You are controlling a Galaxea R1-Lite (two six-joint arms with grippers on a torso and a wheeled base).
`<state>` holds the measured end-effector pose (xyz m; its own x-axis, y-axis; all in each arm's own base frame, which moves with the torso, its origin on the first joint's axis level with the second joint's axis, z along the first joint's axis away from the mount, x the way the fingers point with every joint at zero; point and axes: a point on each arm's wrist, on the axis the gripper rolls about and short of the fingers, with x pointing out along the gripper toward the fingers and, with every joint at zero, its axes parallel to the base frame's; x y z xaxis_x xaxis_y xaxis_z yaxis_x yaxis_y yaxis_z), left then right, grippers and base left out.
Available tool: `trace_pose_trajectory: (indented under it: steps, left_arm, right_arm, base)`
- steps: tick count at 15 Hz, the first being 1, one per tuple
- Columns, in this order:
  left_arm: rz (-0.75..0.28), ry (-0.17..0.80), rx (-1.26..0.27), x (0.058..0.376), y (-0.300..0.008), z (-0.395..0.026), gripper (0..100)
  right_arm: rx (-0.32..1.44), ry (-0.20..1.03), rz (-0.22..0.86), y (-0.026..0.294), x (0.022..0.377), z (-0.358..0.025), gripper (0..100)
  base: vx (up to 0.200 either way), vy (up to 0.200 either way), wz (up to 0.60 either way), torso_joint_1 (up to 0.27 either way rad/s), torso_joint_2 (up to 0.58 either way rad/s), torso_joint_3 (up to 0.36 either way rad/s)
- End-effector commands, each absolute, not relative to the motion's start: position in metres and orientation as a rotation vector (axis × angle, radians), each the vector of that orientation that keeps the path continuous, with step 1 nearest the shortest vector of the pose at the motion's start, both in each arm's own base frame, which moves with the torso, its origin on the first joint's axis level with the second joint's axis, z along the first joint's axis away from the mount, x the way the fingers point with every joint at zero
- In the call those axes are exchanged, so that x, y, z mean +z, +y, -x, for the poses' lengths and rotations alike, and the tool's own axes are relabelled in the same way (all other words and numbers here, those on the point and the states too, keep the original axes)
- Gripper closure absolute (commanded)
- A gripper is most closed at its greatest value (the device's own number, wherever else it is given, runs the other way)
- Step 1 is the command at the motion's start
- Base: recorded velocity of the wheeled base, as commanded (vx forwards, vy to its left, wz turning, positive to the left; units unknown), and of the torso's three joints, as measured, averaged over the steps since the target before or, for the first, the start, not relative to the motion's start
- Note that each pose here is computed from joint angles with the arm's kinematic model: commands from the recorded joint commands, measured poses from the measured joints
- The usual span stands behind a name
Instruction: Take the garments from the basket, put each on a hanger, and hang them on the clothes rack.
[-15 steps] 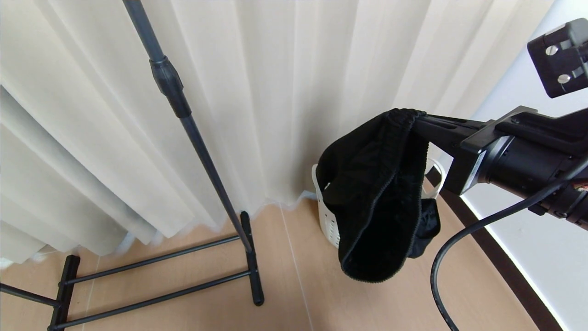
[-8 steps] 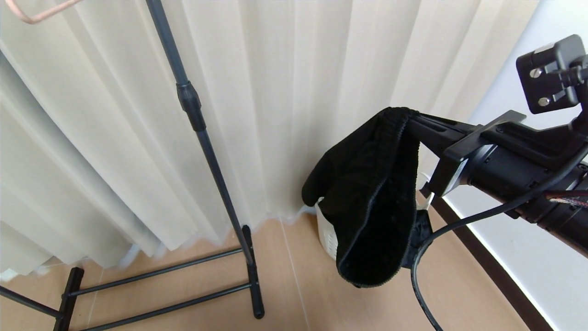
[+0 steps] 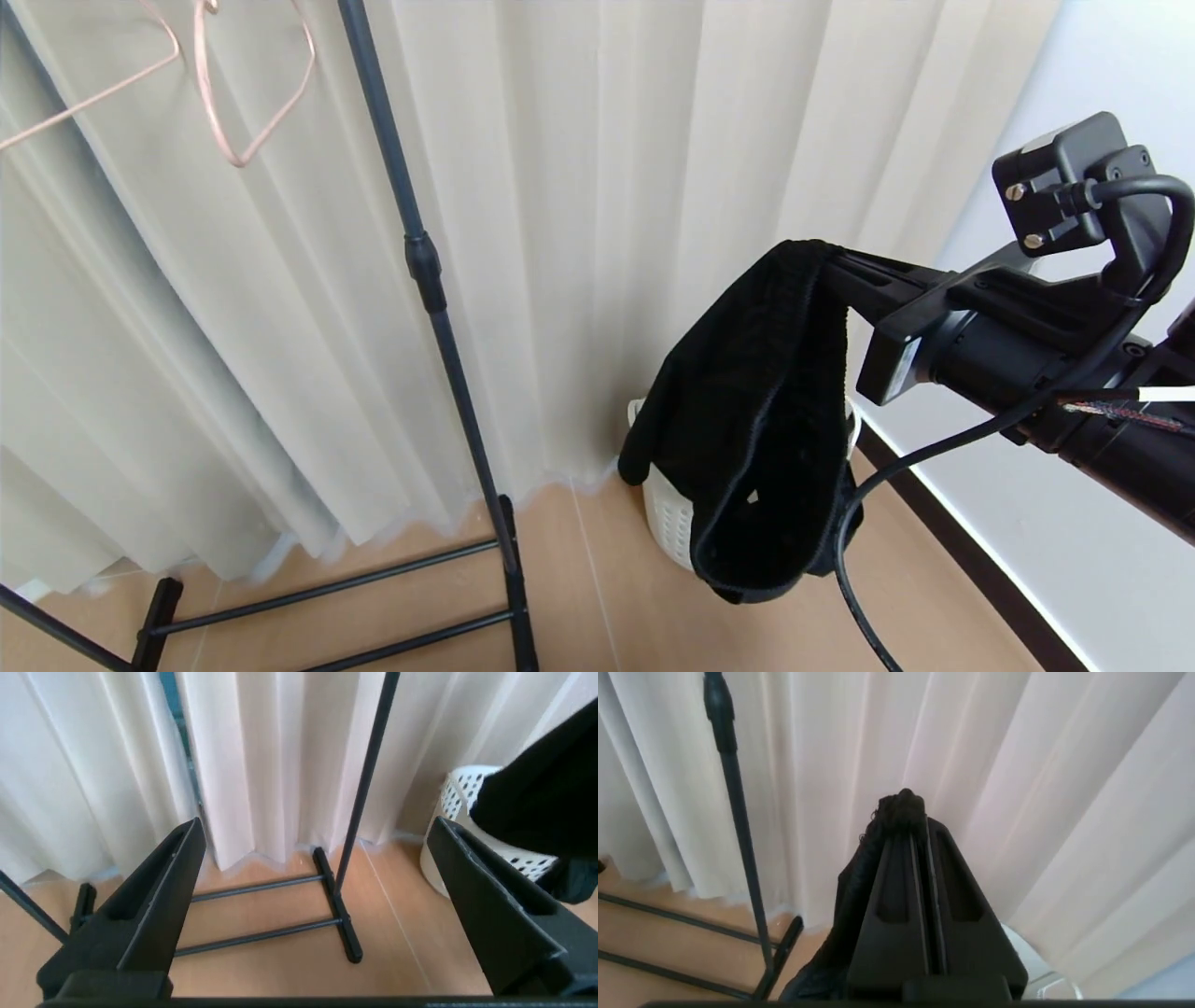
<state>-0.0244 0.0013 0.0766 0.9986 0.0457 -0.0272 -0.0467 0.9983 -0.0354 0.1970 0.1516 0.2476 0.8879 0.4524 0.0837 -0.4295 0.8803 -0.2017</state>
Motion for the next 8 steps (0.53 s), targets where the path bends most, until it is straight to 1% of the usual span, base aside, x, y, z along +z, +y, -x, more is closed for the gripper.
trace_pose_trajectory:
  steps: [1, 5, 8]
  left_arm:
    - [0.036, 0.025, 0.046, 0.0767, 0.0013, 0.0244, 0]
    - [0.036, 0.025, 0.046, 0.0767, 0.0013, 0.0244, 0]
    - [0.036, 0.025, 0.046, 0.0767, 0.0013, 0.0244, 0]
  right_arm:
    - [0.459, -0.123, 0.183, 0.1518, 0.2459, -0.1982, 100]
    - [0.459, -0.116, 0.215, 0.15, 0.2418, -0.1958, 100]
    - [0.459, -0.115, 0.227, 0.1501, 0.2405, -0.196, 100]
  base:
    - [0.0, 0.0, 0.0, 0.071, -0.41, -0.134]
    - [0.0, 0.0, 0.0, 0.094, -0.44, -0.149]
    - [0.0, 0.0, 0.0, 0.124, -0.46, -0.141]
